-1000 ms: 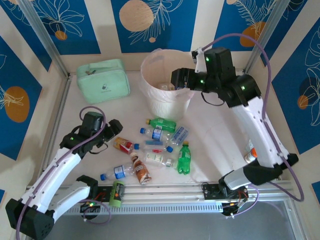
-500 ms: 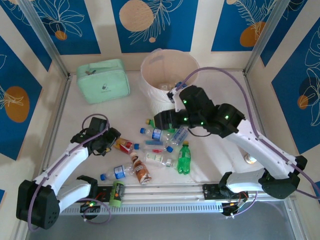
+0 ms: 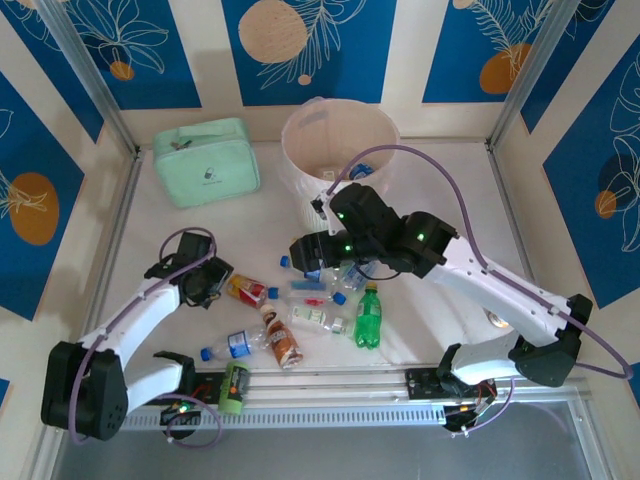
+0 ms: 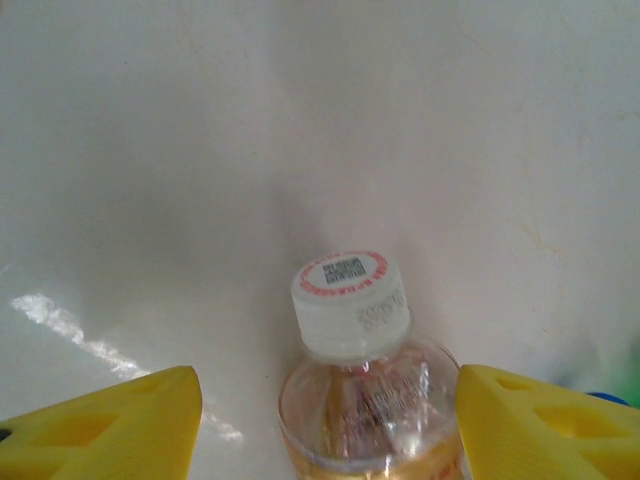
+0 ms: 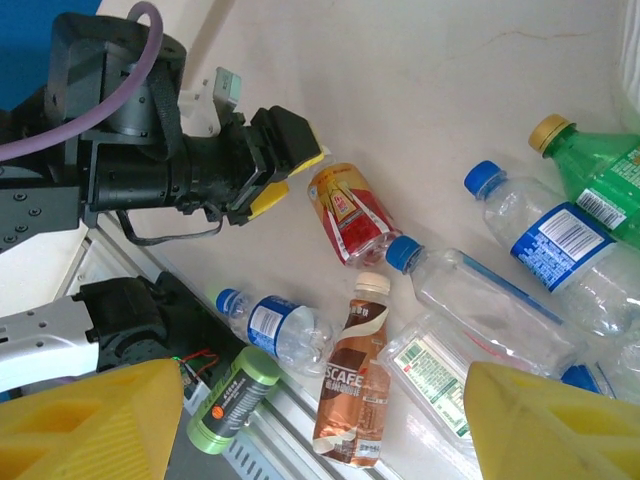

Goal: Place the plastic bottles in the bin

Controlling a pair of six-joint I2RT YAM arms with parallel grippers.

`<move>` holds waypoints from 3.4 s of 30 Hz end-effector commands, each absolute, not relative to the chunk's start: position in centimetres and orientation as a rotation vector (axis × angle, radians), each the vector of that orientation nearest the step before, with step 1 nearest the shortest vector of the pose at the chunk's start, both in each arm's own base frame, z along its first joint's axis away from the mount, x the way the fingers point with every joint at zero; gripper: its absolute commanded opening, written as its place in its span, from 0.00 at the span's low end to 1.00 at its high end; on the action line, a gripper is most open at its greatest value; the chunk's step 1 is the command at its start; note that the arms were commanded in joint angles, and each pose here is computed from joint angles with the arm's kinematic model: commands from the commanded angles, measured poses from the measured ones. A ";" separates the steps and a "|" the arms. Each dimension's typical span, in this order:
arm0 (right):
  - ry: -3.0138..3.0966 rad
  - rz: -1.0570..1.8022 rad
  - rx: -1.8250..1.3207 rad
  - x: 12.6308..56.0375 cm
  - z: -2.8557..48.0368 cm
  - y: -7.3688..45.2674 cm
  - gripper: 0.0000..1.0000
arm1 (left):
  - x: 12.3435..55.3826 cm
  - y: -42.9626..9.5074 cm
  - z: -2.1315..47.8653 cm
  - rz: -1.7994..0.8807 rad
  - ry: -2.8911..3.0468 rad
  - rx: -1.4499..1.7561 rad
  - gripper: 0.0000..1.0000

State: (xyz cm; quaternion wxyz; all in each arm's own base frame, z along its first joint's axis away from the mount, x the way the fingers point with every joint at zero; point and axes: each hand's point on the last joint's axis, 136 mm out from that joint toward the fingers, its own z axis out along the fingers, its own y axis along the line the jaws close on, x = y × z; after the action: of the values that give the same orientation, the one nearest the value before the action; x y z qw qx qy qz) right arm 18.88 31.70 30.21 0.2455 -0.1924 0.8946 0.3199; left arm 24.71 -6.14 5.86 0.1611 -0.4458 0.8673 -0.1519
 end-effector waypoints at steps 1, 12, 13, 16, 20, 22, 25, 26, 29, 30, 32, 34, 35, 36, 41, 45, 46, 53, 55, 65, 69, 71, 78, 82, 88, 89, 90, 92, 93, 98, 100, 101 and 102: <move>2.434 0.910 -0.527 18.5 30.4 32.3 0.74 | 26.0 -5.8 6.1 -0.433 2.442 -1.294 0.66; 2.451 0.902 -0.533 18.0 29.5 32.7 0.75 | 27.6 -6.0 4.2 -0.424 2.457 -1.342 0.61; 2.451 0.899 -0.531 18.1 29.5 32.7 0.74 | 27.6 -6.0 4.0 -0.423 2.461 -1.348 0.60; 2.451 0.892 -0.524 18.2 29.4 32.6 0.74 | 27.9 -6.2 3.5 -0.429 2.470 -1.354 0.58; 2.452 0.895 -0.516 18.3 29.3 32.7 0.74 | 28.4 -6.4 3.4 -0.433 2.476 -1.339 0.55; 2.452 0.894 -0.515 18.3 29.2 32.7 0.75 | 28.6 -6.4 3.4 -0.431 2.476 -1.333 0.53; 2.447 0.896 -0.510 18.3 29.4 32.6 0.74 | 28.7 -6.5 3.2 -0.435 2.482 -1.331 0.49; 2.447 0.897 -0.507 18.3 29.5 32.5 0.75 | 28.8 -6.6 3.2 -0.439 2.482 -1.330 0.47; 2.444 0.907 -0.496 18.4 29.5 32.3 0.74 | 28.8 -6.6 3.1 -0.445 2.484 -1.326 0.43; 2.444 0.910 -0.492 18.4 29.5 32.3 0.74 | 28.8 -6.7 3.1 -0.448 2.484 -1.325 0.42; 2.446 0.917 -0.483 18.5 29.5 32.2 0.74 | 28.9 -6.7 3.1 -0.454 2.484 -1.321 0.38; 2.448 0.920 -0.477 18.6 29.5 32.2 0.75 | 29.0 -6.8 3.1 -0.466 2.481 -1.317 0.34; 2.445 0.924 -0.475 18.6 29.6 32.2 0.74 | 29.0 -6.9 3.2 -0.473 2.480 -1.315 0.33; 2.446 0.923 -0.473 18.6 29.6 32.1 0.74 | 29.1 -7.0 3.3 -0.482 2.479 -1.314 0.32; 2.439 0.952 -0.476 18.5 30.0 32.4 0.74 | 30.1 -7.6 5.3 -0.577 2.425 -1.271 0.27; 2.433 0.988 -0.475 18.5 30.5 32.6 0.74 | 31.3 -8.3 8.5 -0.694 2.345 -1.209 0.27; 2.429 1.007 -0.471 18.5 30.7 32.7 0.75 | 31.5 -8.6 9.4 -0.729 2.323 -1.192 0.26; 2.395 1.262 -0.442 18.3 33.0 33.6 0.77 | 33.2 -10.6 16.7 -1.059 2.072 -1.059 0.24; 2.386 1.327 -0.435 18.3 33.5 33.8 0.79 | 33.7 -11.4 19.3 -1.186 1.983 -1.015 0.24; 2.349 1.537 -0.360 19.5 35.2 33.9 0.86 | 33.9 -14.5 32.7 -1.620 1.568 -0.603 0.24; 2.341 1.576 -0.324 20.1 35.6 33.9 0.89 | 33.4 -15.1 35.2 -1.747 1.456 -0.532 0.24; 2.337 1.584 -0.306 20.6 35.7 33.8 0.92 | 33.0 -15.5 36.5 -1.812 1.404 -0.482 0.24; 2.311 1.639 -0.298 21.9 36.6 34.2 0.93 | 31.3 -18.3 40.0 -1.944 1.355 -0.275 0.22; 2.291 1.658 -0.286 22.9 37.0 34.2 0.93 | 30.2 -19.8 41.3 -1.997 1.346 -0.174 0.23; 2.273 1.688 -0.278 23.5 36.9 34.5 0.94 | 29.0 -21.4 42.7 -2.042 1.312 -0.085 0.24; 2.265 1.701 -0.285 23.5 37.0 34.6 0.94 | 28.9 -21.6 42.6 -2.049 1.313 -0.080 0.24; 2.253 1.714 -0.293 23.5 37.2 34.7 0.94 | 28.9 -21.7 42.6 -2.052 1.309 -0.079 0.24; 2.228 1.738 -0.306 23.4 37.7 34.8 0.92 | 29.2 -21.8 42.3 -2.062 1.305 -0.092 0.24; 2.225 1.741 -0.306 23.3 37.7 34.9 0.91 | 29.2 -21.8 42.2 -2.069 1.299 -0.096 0.24; 2.202 1.759 -0.334 22.9 37.9 35.3 0.88 | 29.6 -21.9 42.1 -2.110 1.264 -0.105 0.23; 2.200 1.769 -0.342 22.7 38.0 35.4 0.87 | 29.7 -22.0 42.1 -2.115 1.256 -0.103 0.23; 2.201 1.772 -0.342 22.8 37.9 35.5 0.86 | 29.7 -22.0 42.0 -2.116 1.255 -0.105 0.23; 2.199 1.774 -0.344 22.7 37.9 35.6 0.85 | 29.7 -22.0 42.0 -2.115 1.256 -0.106 0.23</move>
State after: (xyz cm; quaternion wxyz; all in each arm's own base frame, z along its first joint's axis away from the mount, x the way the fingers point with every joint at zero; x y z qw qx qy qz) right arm 23.51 35.00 37.37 0.1571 -0.1028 0.7772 0.6006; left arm 31.10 -22.23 39.40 0.3142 -0.0753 0.5186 -0.7916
